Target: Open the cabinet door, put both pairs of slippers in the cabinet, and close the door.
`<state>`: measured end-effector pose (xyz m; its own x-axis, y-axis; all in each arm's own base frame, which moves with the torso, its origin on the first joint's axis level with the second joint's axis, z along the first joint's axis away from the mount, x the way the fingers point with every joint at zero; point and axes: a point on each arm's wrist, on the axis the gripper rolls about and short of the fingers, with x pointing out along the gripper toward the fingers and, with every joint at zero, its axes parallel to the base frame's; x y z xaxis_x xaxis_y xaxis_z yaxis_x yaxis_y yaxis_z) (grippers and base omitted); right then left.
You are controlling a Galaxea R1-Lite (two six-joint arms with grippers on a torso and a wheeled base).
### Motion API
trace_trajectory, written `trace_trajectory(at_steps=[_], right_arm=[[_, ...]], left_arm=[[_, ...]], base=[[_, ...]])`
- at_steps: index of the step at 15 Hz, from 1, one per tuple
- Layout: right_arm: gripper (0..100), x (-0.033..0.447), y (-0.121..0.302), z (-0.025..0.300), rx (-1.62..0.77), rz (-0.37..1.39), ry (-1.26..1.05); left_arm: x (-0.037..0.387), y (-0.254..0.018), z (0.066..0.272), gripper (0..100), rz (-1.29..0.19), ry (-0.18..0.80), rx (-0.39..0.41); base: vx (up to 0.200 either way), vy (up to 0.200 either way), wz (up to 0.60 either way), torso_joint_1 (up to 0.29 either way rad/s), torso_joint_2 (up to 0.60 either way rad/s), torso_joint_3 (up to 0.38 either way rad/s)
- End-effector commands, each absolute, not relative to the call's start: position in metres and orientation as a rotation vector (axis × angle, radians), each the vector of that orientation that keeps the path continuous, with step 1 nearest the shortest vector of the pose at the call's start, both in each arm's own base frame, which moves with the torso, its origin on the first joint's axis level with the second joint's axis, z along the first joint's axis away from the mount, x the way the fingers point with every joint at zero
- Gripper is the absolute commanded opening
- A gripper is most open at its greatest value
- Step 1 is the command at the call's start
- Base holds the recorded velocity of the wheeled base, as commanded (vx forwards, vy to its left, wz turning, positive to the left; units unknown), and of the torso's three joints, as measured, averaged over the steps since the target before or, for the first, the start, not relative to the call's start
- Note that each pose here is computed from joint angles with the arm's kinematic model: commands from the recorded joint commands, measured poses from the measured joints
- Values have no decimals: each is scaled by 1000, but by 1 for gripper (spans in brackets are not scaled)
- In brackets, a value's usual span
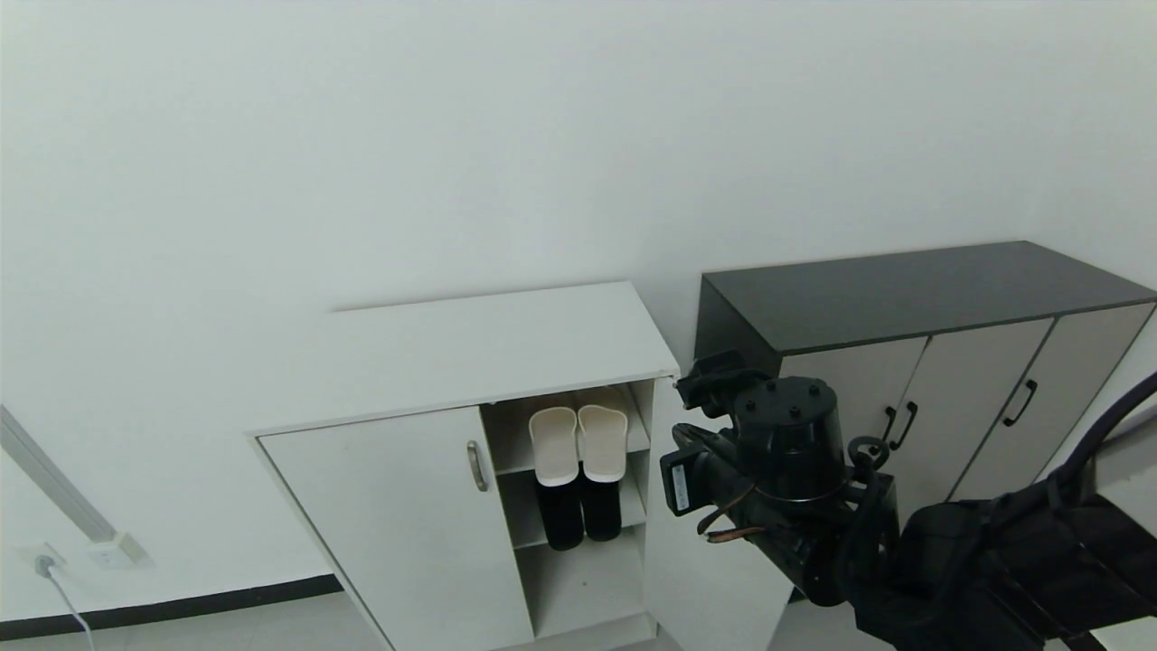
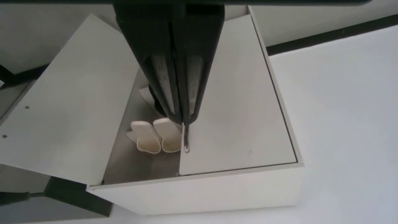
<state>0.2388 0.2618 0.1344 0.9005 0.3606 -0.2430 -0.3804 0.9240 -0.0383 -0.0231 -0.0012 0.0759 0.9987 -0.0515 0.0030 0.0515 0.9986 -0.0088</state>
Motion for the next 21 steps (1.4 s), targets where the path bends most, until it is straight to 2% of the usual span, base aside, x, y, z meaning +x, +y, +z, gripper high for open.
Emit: trace_trajectory(at_steps=[1,5,10,13,21], right_arm=[[0,239,262,134,-85,386,235],[0,240,261,135,-82,383,231],[0,253,252,134,-77,339,231],[0,277,245,132,-87,309,227],[0,350,218,155,-46,240,242]], left_arm=[[-23,-1,76,0,-51,-1,-9],[-23,-1,76,0,-51,-1,-9],[-23,-1,76,0,-51,-1,-9],[-23,-1,76,0,-51,-1,-9],[-23,-1,76,0,-51,-1,-9]], base=[[-200,0,0,7,2,2],[-200,0,0,-1,2,1],[0,0,0,0,0,0],[0,0,0,0,0,0],[0,0,0,0,0,0]])
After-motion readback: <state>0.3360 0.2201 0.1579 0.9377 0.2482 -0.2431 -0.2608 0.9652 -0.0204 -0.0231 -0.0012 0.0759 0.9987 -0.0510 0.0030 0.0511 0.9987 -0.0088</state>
